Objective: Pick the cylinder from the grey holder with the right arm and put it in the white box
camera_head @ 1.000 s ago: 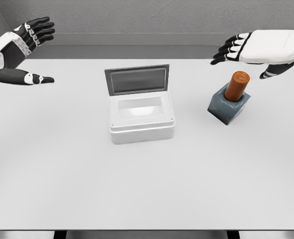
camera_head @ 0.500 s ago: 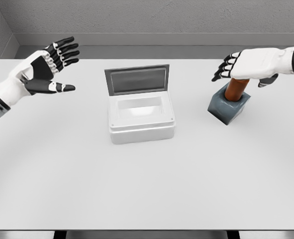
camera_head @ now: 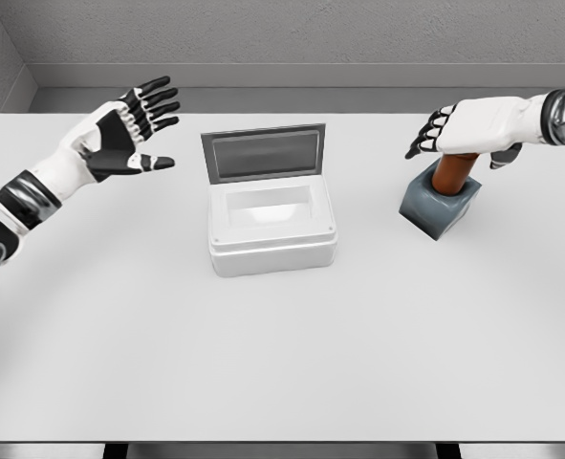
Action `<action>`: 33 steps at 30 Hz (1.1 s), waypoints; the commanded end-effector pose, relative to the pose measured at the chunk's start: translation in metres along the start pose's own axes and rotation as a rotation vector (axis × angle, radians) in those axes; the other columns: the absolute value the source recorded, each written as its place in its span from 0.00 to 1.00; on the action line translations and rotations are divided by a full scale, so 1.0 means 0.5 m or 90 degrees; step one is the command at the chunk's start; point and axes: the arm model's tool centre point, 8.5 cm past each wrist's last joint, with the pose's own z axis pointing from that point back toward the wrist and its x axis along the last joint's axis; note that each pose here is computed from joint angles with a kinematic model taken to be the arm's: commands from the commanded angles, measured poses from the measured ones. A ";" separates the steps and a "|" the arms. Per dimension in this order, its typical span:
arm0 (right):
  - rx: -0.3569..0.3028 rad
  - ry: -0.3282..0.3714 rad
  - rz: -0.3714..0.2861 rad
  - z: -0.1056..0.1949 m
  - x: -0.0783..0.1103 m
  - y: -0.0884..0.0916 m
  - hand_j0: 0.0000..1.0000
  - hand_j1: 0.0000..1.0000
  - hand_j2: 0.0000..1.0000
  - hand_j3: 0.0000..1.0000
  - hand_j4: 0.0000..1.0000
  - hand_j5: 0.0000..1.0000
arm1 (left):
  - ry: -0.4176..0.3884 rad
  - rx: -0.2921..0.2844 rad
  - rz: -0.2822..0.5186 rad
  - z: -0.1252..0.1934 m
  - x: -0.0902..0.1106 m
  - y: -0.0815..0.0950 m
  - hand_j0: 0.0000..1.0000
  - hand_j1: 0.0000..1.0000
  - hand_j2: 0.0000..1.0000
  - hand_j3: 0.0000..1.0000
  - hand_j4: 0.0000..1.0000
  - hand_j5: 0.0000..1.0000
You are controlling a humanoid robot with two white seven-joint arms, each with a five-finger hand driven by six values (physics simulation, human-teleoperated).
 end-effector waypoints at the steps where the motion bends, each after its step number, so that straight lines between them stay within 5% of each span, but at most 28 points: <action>1: 0.005 -0.003 -0.001 -0.006 0.002 0.004 0.99 0.99 0.99 0.99 0.99 0.99 | -0.003 -0.009 0.004 -0.006 0.000 -0.010 1.00 1.00 1.00 1.00 1.00 1.00; 8: 0.012 -0.016 0.003 -0.027 0.014 0.004 0.97 0.97 0.97 0.97 0.97 0.97 | -0.002 -0.008 0.003 -0.005 -0.001 -0.009 1.00 1.00 1.00 1.00 1.00 1.00; 13: 0.014 -0.019 0.006 -0.029 0.018 0.003 0.68 0.68 0.68 0.68 0.68 0.68 | -0.002 -0.008 0.003 -0.005 -0.001 -0.009 1.00 1.00 1.00 1.00 1.00 1.00; 16: 0.014 -0.019 0.005 -0.029 0.017 0.004 0.61 0.61 0.61 0.61 0.61 0.61 | -0.004 -0.008 0.002 -0.007 0.002 -0.009 1.00 1.00 1.00 1.00 1.00 1.00; 33: 0.009 -0.016 0.009 -0.023 0.016 -0.002 0.46 0.46 0.46 0.46 0.46 0.46 | -0.006 -0.009 -0.001 -0.009 0.007 -0.008 1.00 1.00 1.00 1.00 1.00 1.00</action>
